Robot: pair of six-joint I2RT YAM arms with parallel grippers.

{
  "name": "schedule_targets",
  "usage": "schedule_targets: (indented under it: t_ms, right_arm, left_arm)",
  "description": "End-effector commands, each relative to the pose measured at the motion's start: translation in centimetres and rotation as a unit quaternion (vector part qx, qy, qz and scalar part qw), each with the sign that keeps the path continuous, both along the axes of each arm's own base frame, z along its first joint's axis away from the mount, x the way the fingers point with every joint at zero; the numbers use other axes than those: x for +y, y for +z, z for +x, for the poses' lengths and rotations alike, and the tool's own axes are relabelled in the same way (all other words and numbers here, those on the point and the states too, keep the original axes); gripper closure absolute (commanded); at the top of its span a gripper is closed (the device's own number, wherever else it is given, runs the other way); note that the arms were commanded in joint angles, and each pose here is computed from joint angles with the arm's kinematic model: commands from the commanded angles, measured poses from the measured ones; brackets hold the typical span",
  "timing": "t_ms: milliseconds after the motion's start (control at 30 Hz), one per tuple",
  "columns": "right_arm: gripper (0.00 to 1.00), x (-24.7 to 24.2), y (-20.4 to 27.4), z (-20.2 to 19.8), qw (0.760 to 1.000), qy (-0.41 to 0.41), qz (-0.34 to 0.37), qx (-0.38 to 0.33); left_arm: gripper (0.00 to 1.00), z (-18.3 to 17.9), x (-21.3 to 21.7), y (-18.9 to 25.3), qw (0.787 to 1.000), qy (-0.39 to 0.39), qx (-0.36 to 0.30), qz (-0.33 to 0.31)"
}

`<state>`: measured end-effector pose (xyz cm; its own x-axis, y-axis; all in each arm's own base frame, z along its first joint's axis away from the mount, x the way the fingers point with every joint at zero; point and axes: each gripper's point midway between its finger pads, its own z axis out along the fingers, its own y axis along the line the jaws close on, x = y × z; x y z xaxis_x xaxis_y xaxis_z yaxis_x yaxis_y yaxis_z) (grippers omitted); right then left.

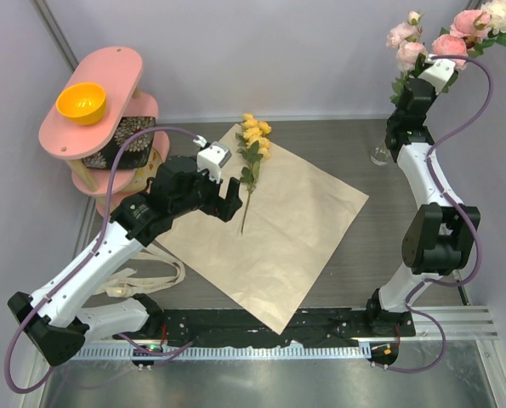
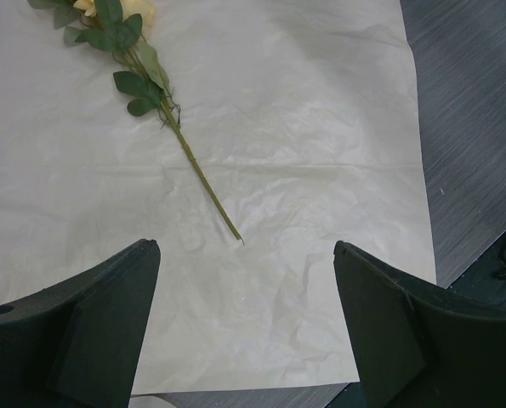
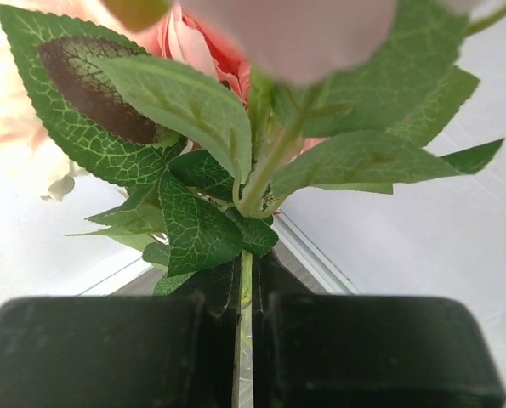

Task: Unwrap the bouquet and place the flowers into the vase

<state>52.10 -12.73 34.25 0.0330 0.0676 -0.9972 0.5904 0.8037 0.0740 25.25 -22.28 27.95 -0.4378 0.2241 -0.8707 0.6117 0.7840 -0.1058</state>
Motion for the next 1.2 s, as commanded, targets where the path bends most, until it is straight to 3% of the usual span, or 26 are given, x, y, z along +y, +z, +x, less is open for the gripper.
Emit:
schedule_targets:
  t_ms: [0,733,1067,1167]
  right_arm:
    - [0.99,-0.1,-2.4,0.4,1.000,0.002,0.010,0.023]
    - [0.99,0.2,-8.2,1.2,0.997,0.011,0.026,0.066]
    - [0.99,0.5,-8.6,0.4,0.997,0.014,0.020,0.076]
    - [0.92,0.6,-8.4,0.0,0.997,0.015,0.019,0.078]
  left_arm:
    - [0.13,0.5,-0.1,0.4,1.000,0.003,-0.010,-0.005]
    - [0.12,0.5,-0.2,0.2,1.000,0.001,-0.005,-0.005]
    - [0.13,0.4,-0.3,0.3,1.000,0.000,-0.004,-0.008]
    - [0.12,0.4,-0.4,0.3,1.000,-0.002,-0.003,-0.009]
